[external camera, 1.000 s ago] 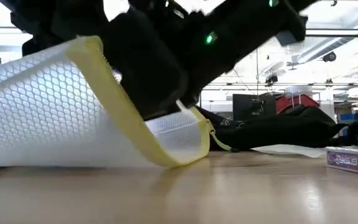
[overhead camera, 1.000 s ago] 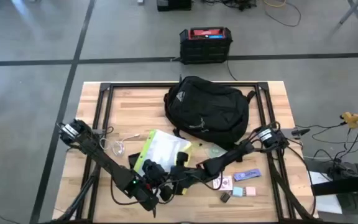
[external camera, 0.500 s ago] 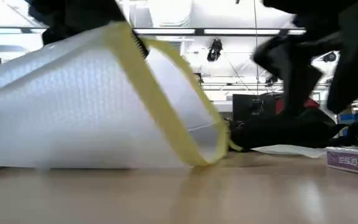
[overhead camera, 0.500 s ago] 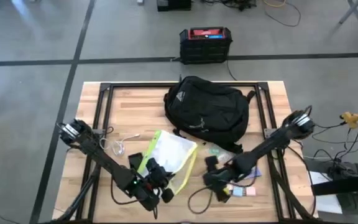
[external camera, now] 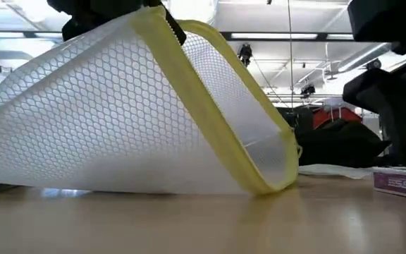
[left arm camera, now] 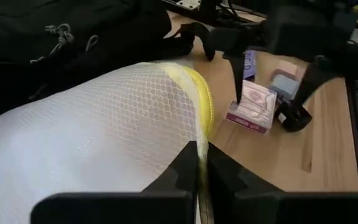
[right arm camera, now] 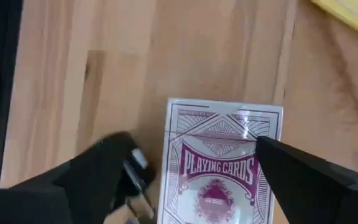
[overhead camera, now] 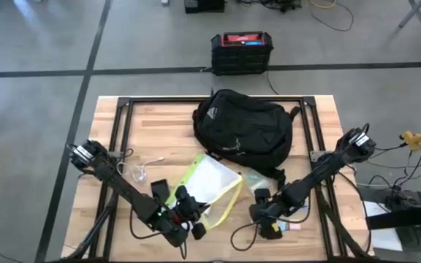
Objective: Unpack backpack
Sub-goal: Put the purple game cards into the yellow green zip bag
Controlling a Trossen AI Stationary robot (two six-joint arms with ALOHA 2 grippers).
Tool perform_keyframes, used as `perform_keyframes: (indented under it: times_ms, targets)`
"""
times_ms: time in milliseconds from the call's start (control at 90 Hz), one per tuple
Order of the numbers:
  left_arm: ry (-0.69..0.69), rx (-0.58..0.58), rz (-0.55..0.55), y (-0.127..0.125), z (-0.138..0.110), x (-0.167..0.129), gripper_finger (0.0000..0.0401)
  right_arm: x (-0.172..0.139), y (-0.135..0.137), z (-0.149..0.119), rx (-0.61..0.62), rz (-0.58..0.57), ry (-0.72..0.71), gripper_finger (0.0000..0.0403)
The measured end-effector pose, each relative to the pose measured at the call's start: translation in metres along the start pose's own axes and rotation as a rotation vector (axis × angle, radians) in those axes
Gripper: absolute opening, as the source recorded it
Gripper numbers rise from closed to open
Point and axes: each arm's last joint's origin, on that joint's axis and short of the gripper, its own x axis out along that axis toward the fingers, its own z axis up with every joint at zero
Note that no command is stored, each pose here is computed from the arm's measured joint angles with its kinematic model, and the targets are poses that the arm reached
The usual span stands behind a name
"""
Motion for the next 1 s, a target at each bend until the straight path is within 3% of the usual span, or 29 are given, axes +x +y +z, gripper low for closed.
perform_keyframes:
  times_ms: [211, 389, 633, 1000]
  targets:
    - [0.000, -0.002, 0.005, 0.001, 0.001, 0.001, 0.0000, 0.009, -0.003, 0.000, 0.014, -0.078, -0.009, 0.0354]
    - [0.002, 0.002, 0.009, 0.001, 0.001, 0.001, 0.0000, 0.005, -0.010, -0.001, -0.028, -0.251, -0.004, 0.0354]
    - [0.003, 0.006, 0.011, 0.002, 0.000, 0.001, 0.0000, -0.022, 0.001, 0.016, 0.007, -0.259, -0.025, 0.0354]
    - [0.006, 0.006, 0.009, 0.002, 0.000, 0.001, 0.0000, 0.002, -0.026, -0.011, 0.124, -0.320, 0.047, 0.0354]
